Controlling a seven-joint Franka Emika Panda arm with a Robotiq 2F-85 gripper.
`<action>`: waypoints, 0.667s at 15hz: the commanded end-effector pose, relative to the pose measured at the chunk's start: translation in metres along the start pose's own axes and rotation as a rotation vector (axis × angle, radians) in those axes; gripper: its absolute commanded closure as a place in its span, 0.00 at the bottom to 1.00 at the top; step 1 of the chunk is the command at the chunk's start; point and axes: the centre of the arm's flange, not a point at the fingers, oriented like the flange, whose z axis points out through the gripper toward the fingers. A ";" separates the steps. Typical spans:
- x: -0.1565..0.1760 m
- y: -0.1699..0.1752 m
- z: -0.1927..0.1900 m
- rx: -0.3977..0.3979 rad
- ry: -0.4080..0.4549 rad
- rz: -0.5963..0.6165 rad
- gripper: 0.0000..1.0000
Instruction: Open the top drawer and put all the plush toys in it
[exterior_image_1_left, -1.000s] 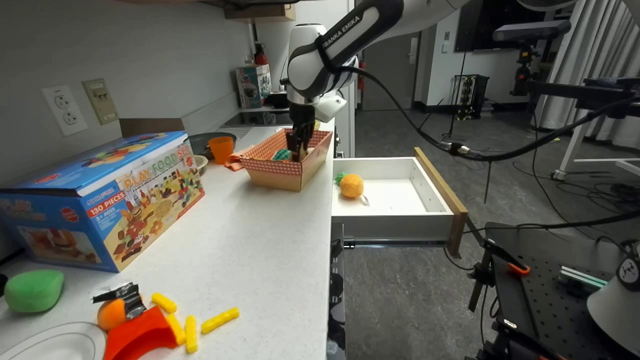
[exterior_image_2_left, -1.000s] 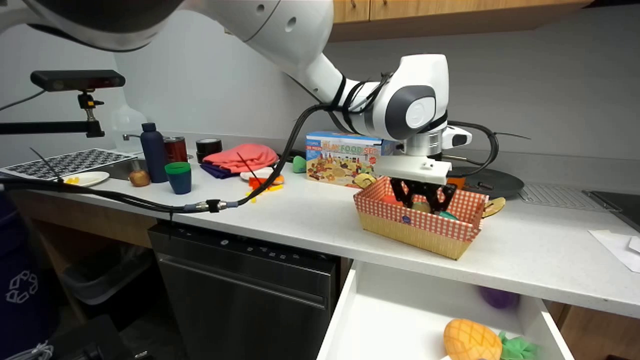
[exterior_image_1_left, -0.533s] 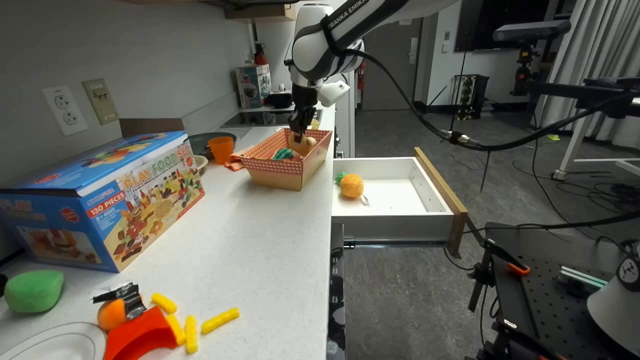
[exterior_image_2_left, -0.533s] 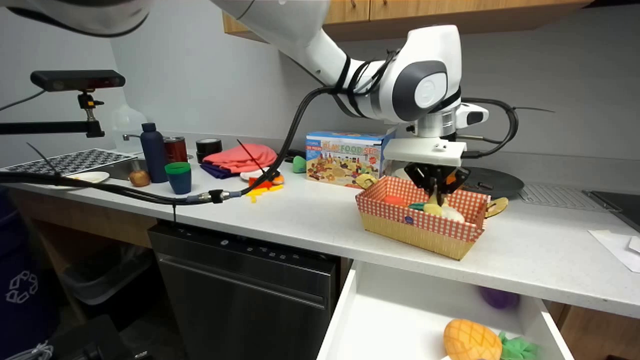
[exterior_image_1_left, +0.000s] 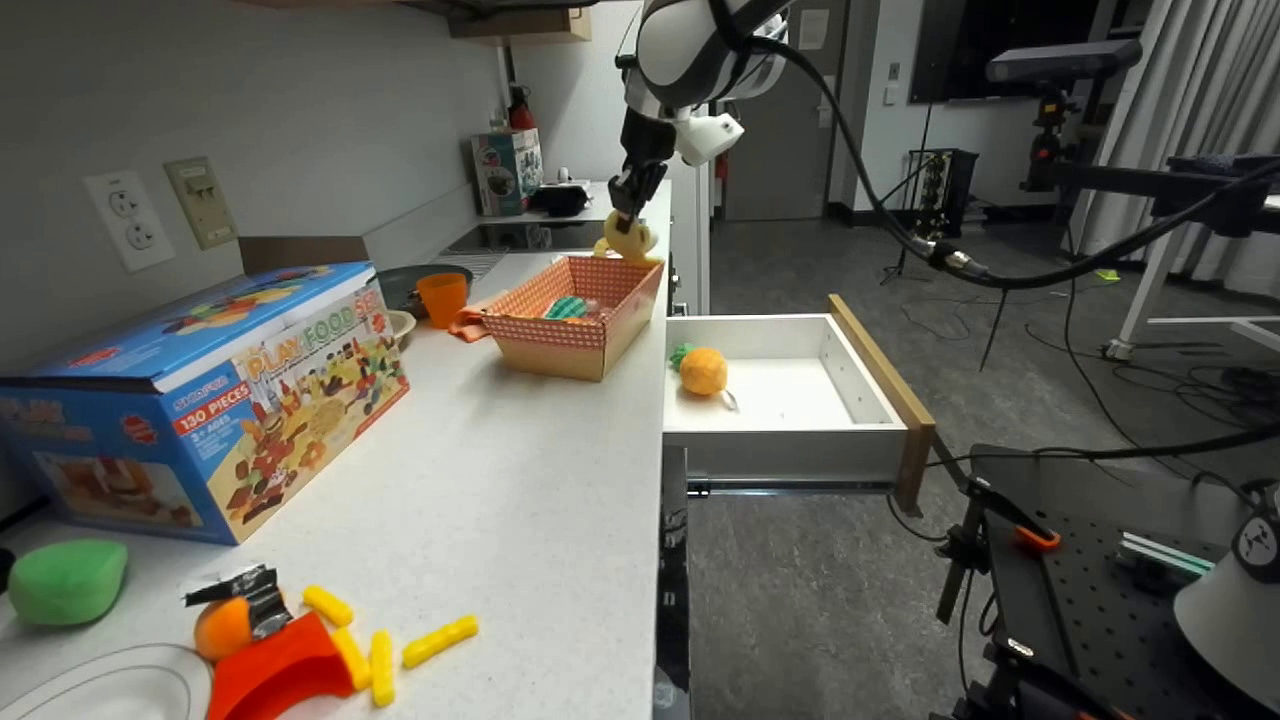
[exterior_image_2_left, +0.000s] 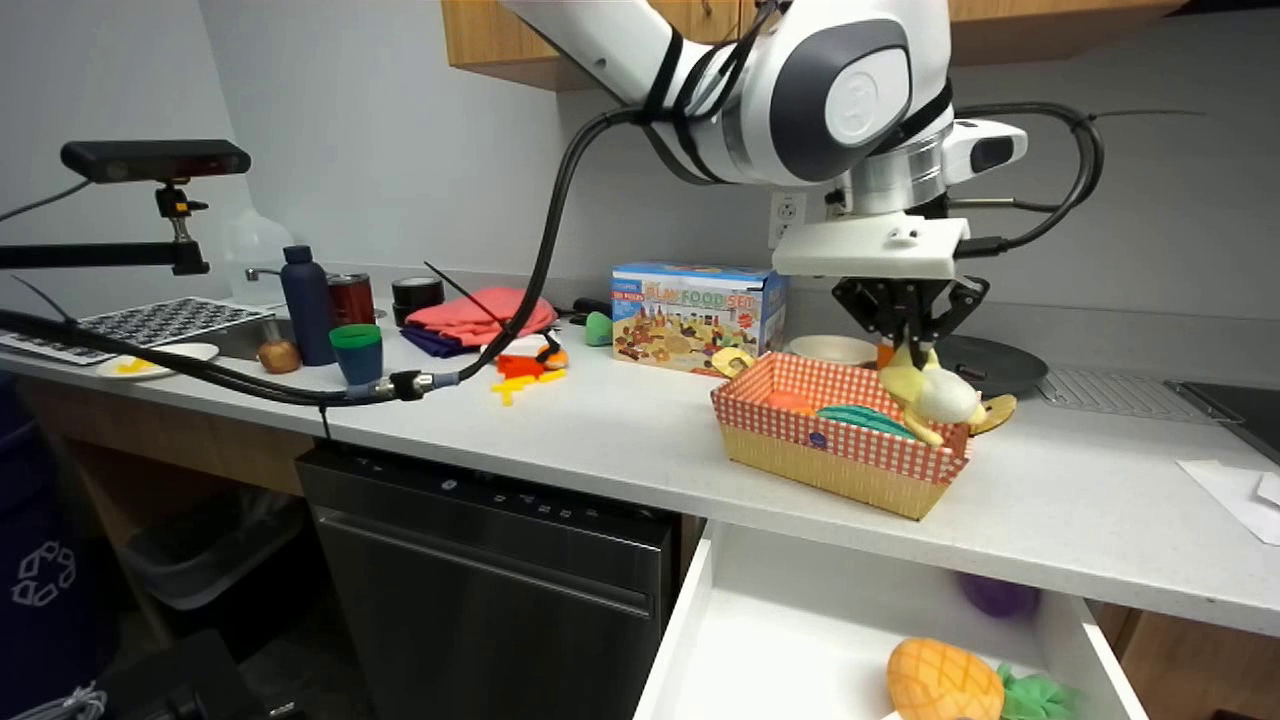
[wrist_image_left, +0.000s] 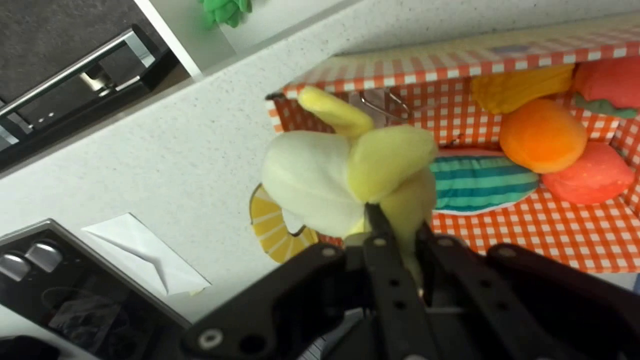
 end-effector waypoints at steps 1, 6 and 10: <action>-0.050 0.003 -0.013 -0.002 -0.024 0.042 0.97; -0.083 0.015 0.022 -0.059 -0.127 0.136 0.97; -0.094 0.022 0.041 -0.106 -0.178 0.204 0.49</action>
